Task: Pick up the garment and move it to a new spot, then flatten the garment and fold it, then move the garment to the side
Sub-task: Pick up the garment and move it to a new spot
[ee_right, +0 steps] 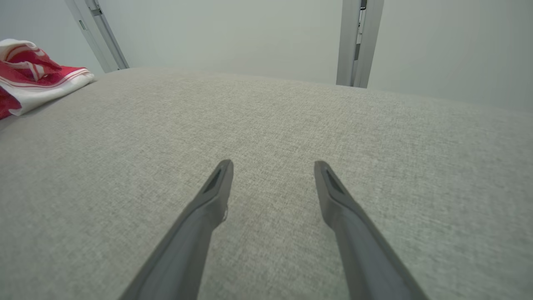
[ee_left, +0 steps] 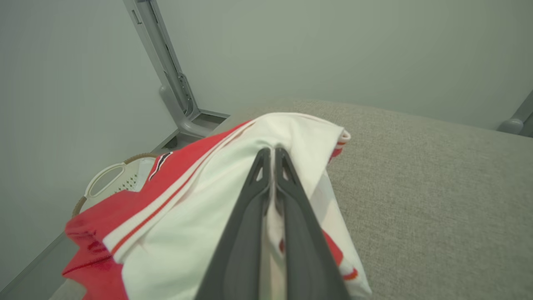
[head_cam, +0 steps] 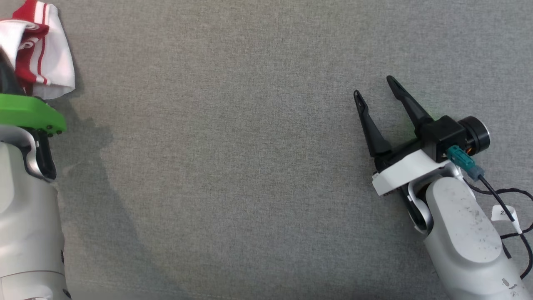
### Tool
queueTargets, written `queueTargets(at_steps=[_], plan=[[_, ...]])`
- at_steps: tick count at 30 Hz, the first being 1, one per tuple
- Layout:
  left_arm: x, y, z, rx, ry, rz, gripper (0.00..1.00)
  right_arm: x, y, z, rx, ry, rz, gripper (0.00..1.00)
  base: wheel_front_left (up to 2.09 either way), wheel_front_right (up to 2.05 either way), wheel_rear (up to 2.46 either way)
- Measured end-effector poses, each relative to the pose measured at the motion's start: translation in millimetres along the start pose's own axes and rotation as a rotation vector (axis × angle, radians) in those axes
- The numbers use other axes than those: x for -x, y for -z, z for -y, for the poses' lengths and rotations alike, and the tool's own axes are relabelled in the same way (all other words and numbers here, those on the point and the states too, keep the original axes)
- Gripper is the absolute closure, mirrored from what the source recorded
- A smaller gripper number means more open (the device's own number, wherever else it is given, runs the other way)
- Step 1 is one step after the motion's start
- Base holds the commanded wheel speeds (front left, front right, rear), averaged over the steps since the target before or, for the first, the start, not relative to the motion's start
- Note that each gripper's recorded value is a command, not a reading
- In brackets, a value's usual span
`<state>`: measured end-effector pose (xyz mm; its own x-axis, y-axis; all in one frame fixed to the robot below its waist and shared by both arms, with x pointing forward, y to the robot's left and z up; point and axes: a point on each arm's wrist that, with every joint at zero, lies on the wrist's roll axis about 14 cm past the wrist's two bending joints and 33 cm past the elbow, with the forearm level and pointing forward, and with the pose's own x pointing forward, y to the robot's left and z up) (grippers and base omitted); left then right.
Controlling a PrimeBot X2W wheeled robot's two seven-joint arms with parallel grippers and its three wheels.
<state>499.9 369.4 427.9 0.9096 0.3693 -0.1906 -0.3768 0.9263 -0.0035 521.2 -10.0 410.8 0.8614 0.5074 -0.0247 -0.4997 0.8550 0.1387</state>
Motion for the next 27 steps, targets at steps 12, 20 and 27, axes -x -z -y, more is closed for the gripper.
queueTargets(at_steps=[12, 20, 27], plan=[[37, -119, 123, 0.001, 0.372, 0.357, 1.00, 29, -33, -5, -0.011, 0.049, 0.034, 0.00, 0.00, 0.00, 0.00], [93, -118, 253, 0.107, 0.726, 0.358, 1.00, 63, -54, 20, 0.001, 0.147, 0.061, 0.00, 0.00, 0.00, 0.00], [151, -95, 343, 0.174, 0.994, 0.265, 1.00, 97, -70, 43, 0.001, 0.241, 0.085, 0.00, 0.00, 0.00, 0.00]])
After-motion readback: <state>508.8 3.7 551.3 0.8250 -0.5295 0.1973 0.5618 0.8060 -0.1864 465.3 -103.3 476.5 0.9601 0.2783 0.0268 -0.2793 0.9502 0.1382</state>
